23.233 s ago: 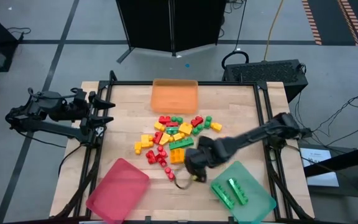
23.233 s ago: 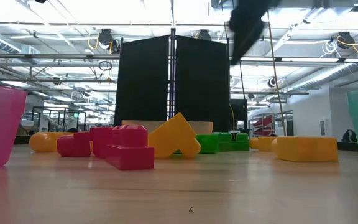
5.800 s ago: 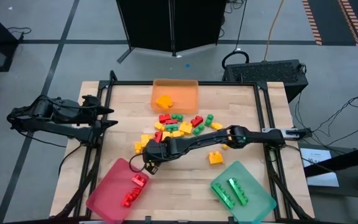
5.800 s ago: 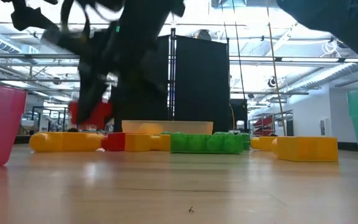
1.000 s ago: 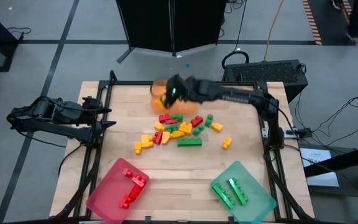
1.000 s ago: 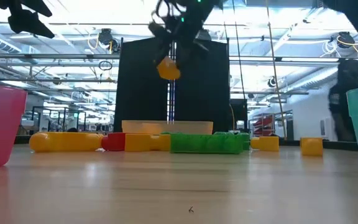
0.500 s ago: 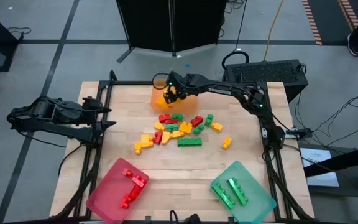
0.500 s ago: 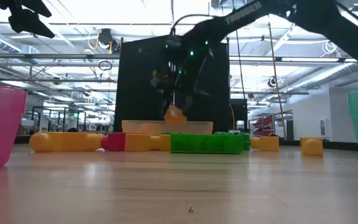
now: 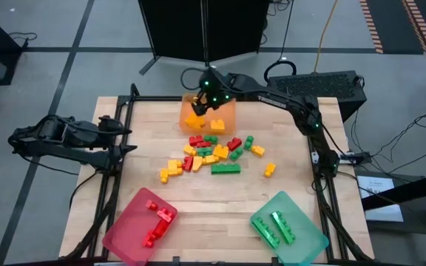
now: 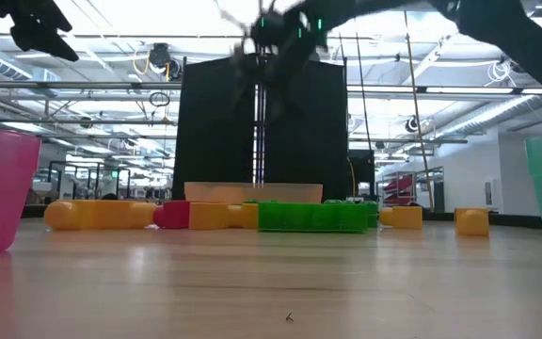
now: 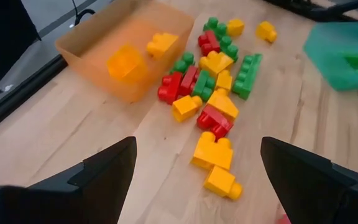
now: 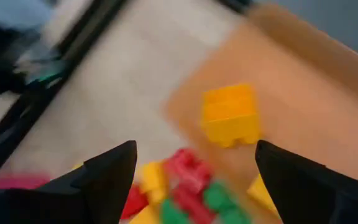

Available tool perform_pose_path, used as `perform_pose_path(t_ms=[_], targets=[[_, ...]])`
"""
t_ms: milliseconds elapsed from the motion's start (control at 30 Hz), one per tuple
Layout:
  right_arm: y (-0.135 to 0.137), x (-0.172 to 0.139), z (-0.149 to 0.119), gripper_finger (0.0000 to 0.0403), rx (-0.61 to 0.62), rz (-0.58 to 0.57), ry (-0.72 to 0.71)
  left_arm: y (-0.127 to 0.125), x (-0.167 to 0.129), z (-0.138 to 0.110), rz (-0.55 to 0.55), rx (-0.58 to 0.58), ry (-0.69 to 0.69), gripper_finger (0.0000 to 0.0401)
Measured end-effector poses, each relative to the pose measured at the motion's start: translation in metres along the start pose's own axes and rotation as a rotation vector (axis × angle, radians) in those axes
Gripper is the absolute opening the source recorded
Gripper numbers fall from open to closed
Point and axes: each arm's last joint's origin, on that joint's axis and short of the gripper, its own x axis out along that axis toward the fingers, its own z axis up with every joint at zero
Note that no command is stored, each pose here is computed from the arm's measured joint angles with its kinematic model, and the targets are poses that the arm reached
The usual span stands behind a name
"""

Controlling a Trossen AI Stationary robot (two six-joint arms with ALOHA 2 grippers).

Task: Sort blocks
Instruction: Put the yellow 1 stud game piece into the orange bin

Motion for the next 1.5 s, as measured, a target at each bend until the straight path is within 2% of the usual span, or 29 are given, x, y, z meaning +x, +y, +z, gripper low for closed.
perform_pose_path(t_ms=[67, 200, 300, 400, 433, 500, 600, 667, 833, 867, 933, 1000, 1100, 1267, 1400, 1500], targets=[[0.032, -0.024, -0.004, 0.0322, -0.087, 0.066, -0.018, 0.001, 0.000, -0.002, 0.004, 0.006, 0.017, 0.0345], [0.078, -0.069, -0.032, 0.0322, -0.154, 0.124, -0.003, 0.002, 0.000, -0.004, 0.016, 0.018, 0.047, 0.0345], [0.091, -0.077, -0.074, 0.0322, -0.176, -0.070, 0.123, 0.003, 0.000, -0.006, 0.022, 0.022, 0.059, 0.0345], [0.093, -0.082, -0.119, 0.0322, -0.197, -0.374, 0.308, 0.003, 0.000, -0.006, 0.022, 0.033, 0.059, 0.0345], [0.097, -0.080, -0.126, 0.0322, -0.210, -0.406, 0.298, 0.003, 0.000, -0.006, 0.022, 0.048, 0.059, 0.0345], [0.102, -0.086, -0.136, 0.0322, -0.199, -0.383, 0.267, 0.003, 0.000, -0.006, 0.020, 0.075, 0.059, 0.0345], [0.089, -0.094, -0.147, 0.0322, -0.131, -0.465, 0.287, 0.003, 0.000, -0.005, 0.020, 0.081, 0.057, 0.0345], [0.069, -0.101, -0.162, 0.0322, -0.066, -0.522, 0.292, 0.003, -0.001, -0.006, 0.017, 0.081, 0.053, 0.0345], [0.005, -0.137, -0.211, 0.0317, 0.446, -0.726, 0.226, 0.004, -0.003, -0.007, -0.001, 0.093, 0.050, 0.0345], [-0.005, -0.143, -0.219, 0.0315, 0.562, -0.722, 0.188, 0.004, -0.003, -0.007, -0.001, 0.093, 0.050, 0.0345], [-0.016, -0.145, -0.229, 0.0314, 0.741, -0.602, 0.094, 0.004, -0.003, -0.007, -0.002, 0.093, 0.047, 0.0345], [-0.021, -0.141, -0.237, 0.0315, 0.835, -0.469, 0.041, 0.004, -0.003, -0.006, -0.003, 0.090, 0.038, 0.0345], [-0.027, -0.125, -0.250, 0.0317, 0.891, -0.409, 0.079, 0.004, -0.003, -0.006, 0.001, 0.090, 0.035, 0.0345], [-0.039, -0.092, -0.271, 0.0316, 0.923, -0.551, 0.244, 0.004, -0.003, -0.006, 0.008, 0.093, 0.033, 0.0345], [-0.042, -0.074, -0.270, 0.0316, 0.932, -0.606, 0.257, 0.004, -0.003, -0.006, 0.009, 0.096, 0.033, 0.0345], [-0.045, -0.061, -0.275, 0.0316, 0.929, -0.692, 0.286, 0.004, -0.003, -0.006, 0.009, 0.097, 0.033, 0.0345]])
